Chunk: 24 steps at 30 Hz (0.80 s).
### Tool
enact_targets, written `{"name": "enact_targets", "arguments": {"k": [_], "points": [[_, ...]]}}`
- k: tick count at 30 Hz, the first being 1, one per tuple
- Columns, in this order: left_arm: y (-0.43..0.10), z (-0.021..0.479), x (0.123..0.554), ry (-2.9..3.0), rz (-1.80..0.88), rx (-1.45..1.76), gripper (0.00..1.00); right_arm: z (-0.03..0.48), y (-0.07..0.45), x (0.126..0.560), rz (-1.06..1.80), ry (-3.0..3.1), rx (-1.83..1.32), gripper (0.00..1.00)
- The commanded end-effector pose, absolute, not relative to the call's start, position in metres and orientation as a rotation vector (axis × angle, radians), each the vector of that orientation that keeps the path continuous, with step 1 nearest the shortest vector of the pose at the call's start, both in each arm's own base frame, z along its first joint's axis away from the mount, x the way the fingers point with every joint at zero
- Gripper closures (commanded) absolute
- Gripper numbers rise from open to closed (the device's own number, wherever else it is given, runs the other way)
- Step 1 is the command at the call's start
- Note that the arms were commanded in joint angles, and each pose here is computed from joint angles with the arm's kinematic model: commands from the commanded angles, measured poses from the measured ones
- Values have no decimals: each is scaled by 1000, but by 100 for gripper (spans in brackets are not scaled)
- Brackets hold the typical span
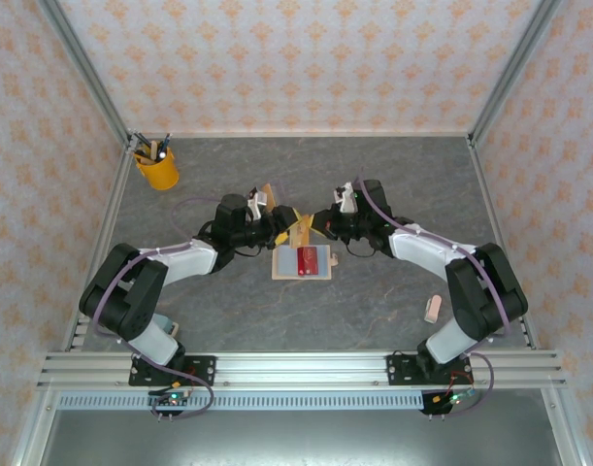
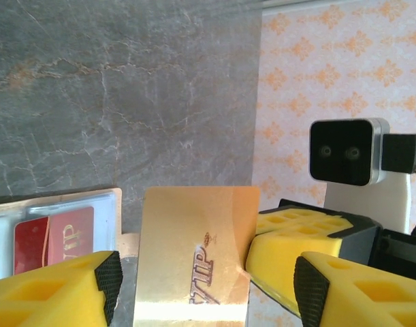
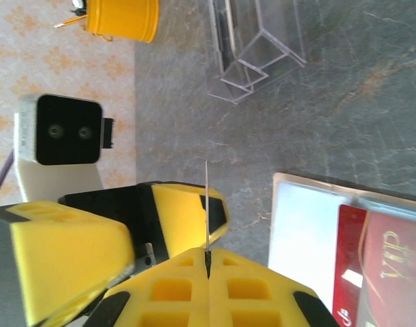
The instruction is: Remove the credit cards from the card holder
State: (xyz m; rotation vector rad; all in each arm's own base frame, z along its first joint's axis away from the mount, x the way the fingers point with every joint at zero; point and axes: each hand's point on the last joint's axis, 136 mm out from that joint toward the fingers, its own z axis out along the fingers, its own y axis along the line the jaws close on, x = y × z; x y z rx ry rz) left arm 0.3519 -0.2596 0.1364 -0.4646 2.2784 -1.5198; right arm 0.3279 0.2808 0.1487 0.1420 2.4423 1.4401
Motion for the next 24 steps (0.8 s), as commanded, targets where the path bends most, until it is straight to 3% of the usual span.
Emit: {"name": "enact_targets", "arguments": {"k": [1,9,13,14,16,19,24], "points": [[-268,155,350,2220,-1607,-377,32,172,285,326,1523,2361,104,100],[-268,163,348,2186,-1619,-352,70,161,284,328,1525,2397,147,100],[-264,159,348,2211,-1569,-364,100,154,281,329,1483,2426,159,100],[-262,156,347,2228,-1543,-367,100,150,279,329,1456,2441,165,100],[-257,153,346,2265,-1480,-372,100,145,272,329,1381,2466,170,90],[-243,149,346,2339,-1321,-379,100,139,257,328,1238,2481,180,66],[-190,141,344,2520,-801,-501,100,138,234,328,1056,2456,170,36]]}}
